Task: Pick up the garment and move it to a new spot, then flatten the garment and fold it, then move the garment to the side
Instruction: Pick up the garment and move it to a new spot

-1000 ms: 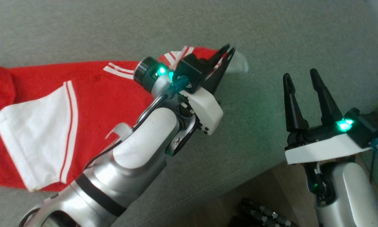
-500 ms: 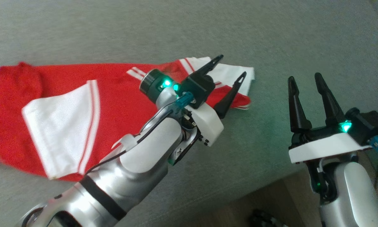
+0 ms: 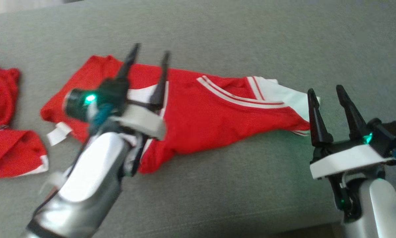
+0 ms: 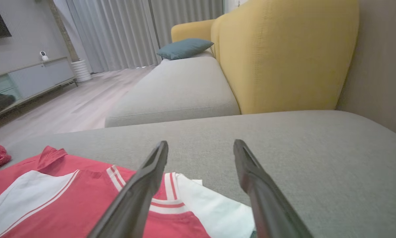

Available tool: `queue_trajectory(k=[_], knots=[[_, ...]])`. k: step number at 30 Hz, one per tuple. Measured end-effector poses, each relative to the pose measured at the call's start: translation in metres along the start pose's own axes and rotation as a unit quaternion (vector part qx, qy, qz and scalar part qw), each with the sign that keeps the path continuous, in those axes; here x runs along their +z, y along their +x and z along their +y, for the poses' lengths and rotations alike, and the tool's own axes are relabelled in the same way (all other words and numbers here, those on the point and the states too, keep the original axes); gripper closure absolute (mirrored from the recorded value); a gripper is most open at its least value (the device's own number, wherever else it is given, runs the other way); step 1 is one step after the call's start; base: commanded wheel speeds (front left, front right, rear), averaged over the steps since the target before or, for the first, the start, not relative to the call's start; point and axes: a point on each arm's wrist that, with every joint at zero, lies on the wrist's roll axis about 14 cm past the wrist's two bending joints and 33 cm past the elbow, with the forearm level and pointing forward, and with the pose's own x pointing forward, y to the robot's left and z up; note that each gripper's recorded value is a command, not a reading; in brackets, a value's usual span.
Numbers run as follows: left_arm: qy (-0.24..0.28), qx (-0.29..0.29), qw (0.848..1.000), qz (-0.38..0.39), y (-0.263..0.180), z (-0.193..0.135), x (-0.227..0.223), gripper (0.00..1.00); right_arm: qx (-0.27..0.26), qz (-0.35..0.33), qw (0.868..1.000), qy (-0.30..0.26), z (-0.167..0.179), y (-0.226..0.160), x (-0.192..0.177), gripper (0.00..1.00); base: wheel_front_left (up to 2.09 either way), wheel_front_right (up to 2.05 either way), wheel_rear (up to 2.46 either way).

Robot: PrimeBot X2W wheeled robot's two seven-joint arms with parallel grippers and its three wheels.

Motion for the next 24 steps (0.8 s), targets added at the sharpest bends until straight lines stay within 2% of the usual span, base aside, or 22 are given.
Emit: queue_trajectory(k=[4, 8, 12, 24], knots=[[0.009, 0.096, 0.995, -0.007, -0.033, 0.057, 0.009, 0.0, 0.015, 0.009, 1.0, -0.002, 0.01, 0.0, -0.003, 0.0, 0.0, 0.0, 0.0], [0.011, 0.163, 0.987, -0.004, -0.07, 0.093, 0.012, 0.0, 0.029, 0.0, 1.0, -0.003, 0.019, 0.0, 0.004, 0.0, 0.0, 0.0, 0.0], [0.019, 0.189, 0.982, 0.007, -0.095, 0.104, 0.008, 0.0, 0.034, 0.001, 0.999, -0.005, 0.022, -0.005, 0.005, 0.0, 0.0, 0.0, 0.0], [0.03, 0.179, 0.983, 0.016, -0.136, 0.09, 0.008, 0.0, 0.027, 0.01, 1.0, -0.011, 0.019, -0.034, 0.004, 0.0, 0.0, 0.0, 0.0]])
